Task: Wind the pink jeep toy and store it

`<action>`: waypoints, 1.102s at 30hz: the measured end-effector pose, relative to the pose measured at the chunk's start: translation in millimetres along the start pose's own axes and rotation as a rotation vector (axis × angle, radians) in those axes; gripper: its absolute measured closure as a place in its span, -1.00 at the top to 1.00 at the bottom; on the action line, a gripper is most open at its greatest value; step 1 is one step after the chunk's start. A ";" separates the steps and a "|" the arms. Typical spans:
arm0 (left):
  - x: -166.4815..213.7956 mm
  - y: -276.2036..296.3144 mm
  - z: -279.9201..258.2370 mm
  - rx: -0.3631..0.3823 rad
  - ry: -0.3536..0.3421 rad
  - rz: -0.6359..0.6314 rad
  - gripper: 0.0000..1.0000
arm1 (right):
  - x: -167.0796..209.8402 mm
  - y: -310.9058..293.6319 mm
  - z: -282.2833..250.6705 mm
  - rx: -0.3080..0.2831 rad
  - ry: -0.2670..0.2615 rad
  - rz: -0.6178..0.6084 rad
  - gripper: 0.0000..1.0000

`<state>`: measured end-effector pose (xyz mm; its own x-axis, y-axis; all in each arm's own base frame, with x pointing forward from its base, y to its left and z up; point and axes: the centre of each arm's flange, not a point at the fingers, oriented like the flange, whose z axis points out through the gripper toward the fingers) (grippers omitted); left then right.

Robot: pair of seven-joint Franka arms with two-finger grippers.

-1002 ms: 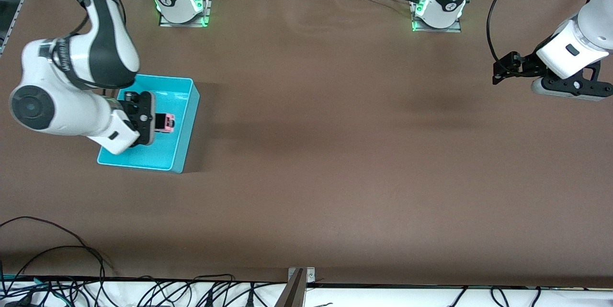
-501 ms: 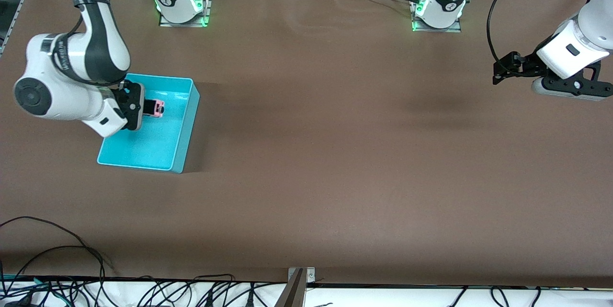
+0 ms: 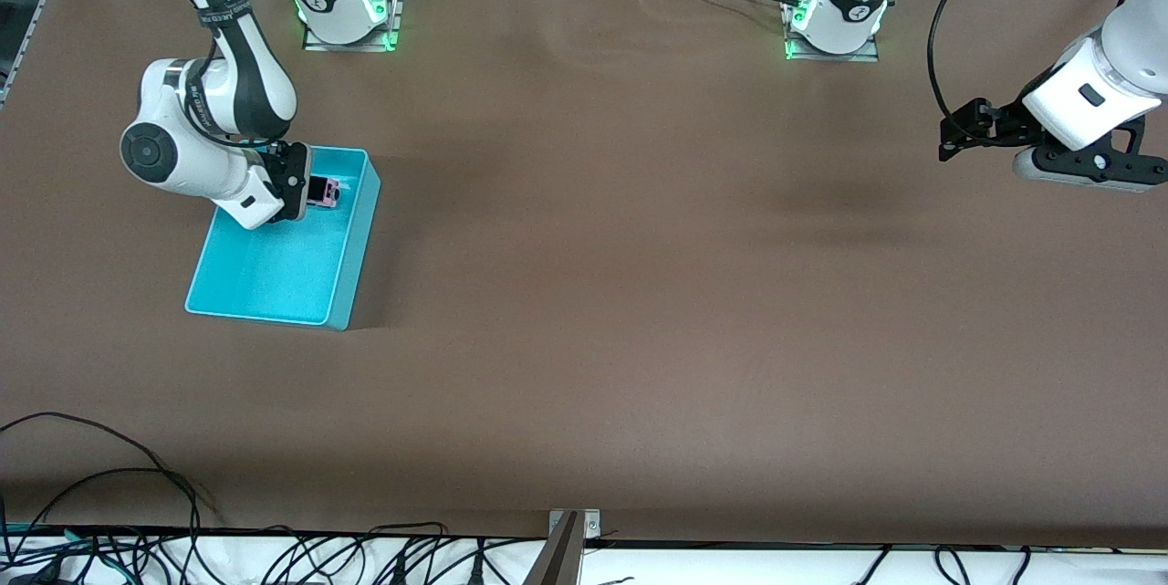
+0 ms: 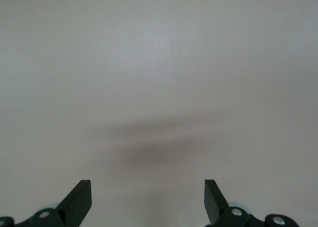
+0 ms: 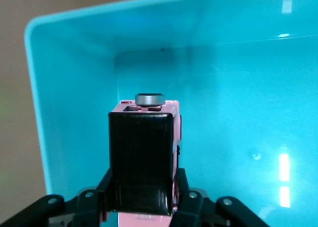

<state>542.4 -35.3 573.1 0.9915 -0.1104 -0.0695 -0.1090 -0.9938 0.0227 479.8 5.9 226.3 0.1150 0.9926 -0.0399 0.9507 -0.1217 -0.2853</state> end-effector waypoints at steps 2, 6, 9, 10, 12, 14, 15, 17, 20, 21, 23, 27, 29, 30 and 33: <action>0.0 0.0 0.0 0.000 0.000 0.000 1.00 | -0.2 -0.6 3.4 -0.005 0.000 -0.001 0.01; 0.0 -0.1 0.0 0.000 0.000 0.000 1.00 | -0.7 0.9 8.8 -0.024 0.001 -0.003 0.01; 0.0 -0.1 0.0 0.000 0.000 0.000 1.00 | -0.8 3.4 13.0 -0.036 0.001 -0.004 0.01; 0.0 -0.1 0.0 0.000 0.000 0.000 1.00 | -0.8 4.6 14.4 -0.042 0.001 -0.004 0.01; -0.1 -0.1 0.1 0.000 -0.001 0.000 1.00 | -0.8 7.0 17.5 -0.053 0.001 -0.004 0.01; -0.1 -0.1 0.1 0.000 -0.001 0.000 1.00 | -1.9 7.8 18.0 -0.057 0.002 -0.002 0.01; -0.1 -0.1 0.1 0.000 -0.001 0.000 1.00 | -3.1 8.3 18.0 -0.060 0.003 0.001 0.01; -0.1 -0.1 0.1 0.000 -0.001 0.000 1.00 | -5.6 9.2 17.8 -0.064 0.004 0.006 0.08; -0.2 -0.2 0.1 0.000 -0.001 0.000 1.00 | -11.6 10.8 16.3 -0.071 0.007 0.017 0.34; -0.2 -0.2 0.1 0.000 -0.001 0.000 1.00 | -13.2 11.3 15.6 -0.073 0.008 0.020 0.43; -0.2 -0.2 0.1 0.000 -0.001 0.000 1.00 | -15.5 12.2 14.1 -0.078 0.010 0.024 0.47; -0.2 -0.2 0.1 0.000 -0.001 0.000 1.00 | -16.6 13.9 10.5 -0.088 0.013 0.027 0.59; -0.2 -0.2 0.1 0.000 -0.001 0.000 1.00 | -16.3 15.5 6.8 -0.096 0.015 0.028 0.75; -0.2 -0.2 0.1 0.000 -0.001 0.000 1.00 | -16.1 16.6 4.0 -0.102 0.017 0.029 0.92; -0.2 -0.2 0.1 0.000 -0.001 0.000 1.00 | -15.4 21.1 -9.6 -0.130 0.026 0.033 1.00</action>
<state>542.3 -35.1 573.0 0.9914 -0.1099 -0.0709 -0.1086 -0.9938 0.0228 500.9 -11.9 230.1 0.1525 0.9881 -0.0218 0.9754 -0.1540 -0.1578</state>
